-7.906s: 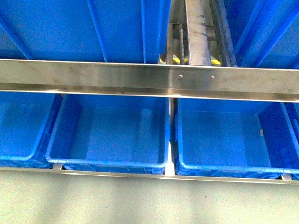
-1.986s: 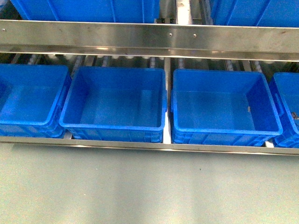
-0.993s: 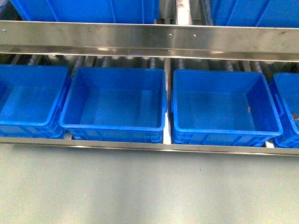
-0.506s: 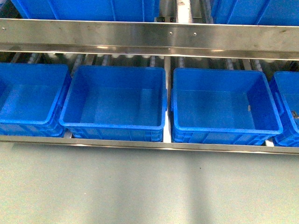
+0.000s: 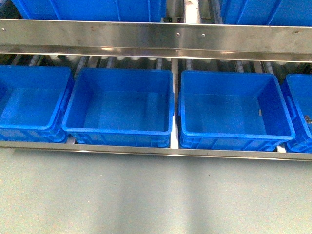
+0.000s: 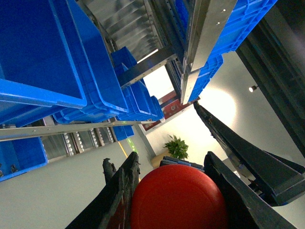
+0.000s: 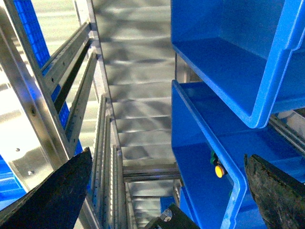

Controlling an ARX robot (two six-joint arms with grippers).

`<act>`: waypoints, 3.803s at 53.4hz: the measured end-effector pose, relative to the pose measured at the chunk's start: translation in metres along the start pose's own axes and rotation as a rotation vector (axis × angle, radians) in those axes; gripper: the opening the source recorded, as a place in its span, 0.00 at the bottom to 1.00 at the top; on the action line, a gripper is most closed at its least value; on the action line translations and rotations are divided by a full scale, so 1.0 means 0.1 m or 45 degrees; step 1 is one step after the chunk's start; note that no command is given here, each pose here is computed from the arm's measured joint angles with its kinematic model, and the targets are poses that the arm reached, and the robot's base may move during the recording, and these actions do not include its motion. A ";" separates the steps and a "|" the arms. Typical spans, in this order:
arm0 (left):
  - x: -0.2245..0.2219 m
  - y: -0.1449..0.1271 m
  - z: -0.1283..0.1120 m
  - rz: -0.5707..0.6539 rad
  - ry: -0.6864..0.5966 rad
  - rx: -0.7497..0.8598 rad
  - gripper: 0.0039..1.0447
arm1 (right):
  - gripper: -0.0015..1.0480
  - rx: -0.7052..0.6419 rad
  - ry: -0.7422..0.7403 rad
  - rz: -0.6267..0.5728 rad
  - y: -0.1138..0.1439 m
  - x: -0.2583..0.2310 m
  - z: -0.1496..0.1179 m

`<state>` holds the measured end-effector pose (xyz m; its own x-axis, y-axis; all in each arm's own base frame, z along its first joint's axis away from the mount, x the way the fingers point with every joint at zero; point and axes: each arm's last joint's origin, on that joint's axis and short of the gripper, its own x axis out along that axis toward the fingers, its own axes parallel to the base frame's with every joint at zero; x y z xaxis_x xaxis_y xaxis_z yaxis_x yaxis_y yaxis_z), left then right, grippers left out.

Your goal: Pick red and yellow buttons and place in box

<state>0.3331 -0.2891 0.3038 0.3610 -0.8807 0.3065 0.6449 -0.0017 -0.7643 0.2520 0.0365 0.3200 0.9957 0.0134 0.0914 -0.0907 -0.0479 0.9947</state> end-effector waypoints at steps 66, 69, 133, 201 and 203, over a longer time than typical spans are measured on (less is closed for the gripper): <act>0.31 0.31 -0.15 0.039 -0.022 -0.018 0.31 | 0.93 -0.080 -0.035 -0.024 -0.02 -0.01 0.15; 0.32 0.32 -0.17 0.039 -0.021 -0.023 0.31 | 0.93 -0.083 -0.041 -0.027 -0.03 -0.01 0.17; 0.35 -0.01 -0.10 -0.010 -0.162 0.052 0.92 | 0.38 -0.151 -0.103 -0.057 -0.13 -0.08 0.28; -3.39 -1.01 -0.71 1.335 -0.468 0.986 0.75 | 0.38 -0.651 -0.165 -0.118 0.00 -0.18 -0.36; -3.45 -0.93 -0.75 1.449 -0.471 1.082 0.68 | 0.38 -0.657 -0.167 -0.117 0.01 -0.20 -0.37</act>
<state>0.0976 -0.0207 0.2263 0.9989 -0.0473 0.0050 0.0474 0.9841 -0.1714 0.2310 0.0736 0.3207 0.9908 -0.1322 0.0290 0.0332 0.4448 0.8950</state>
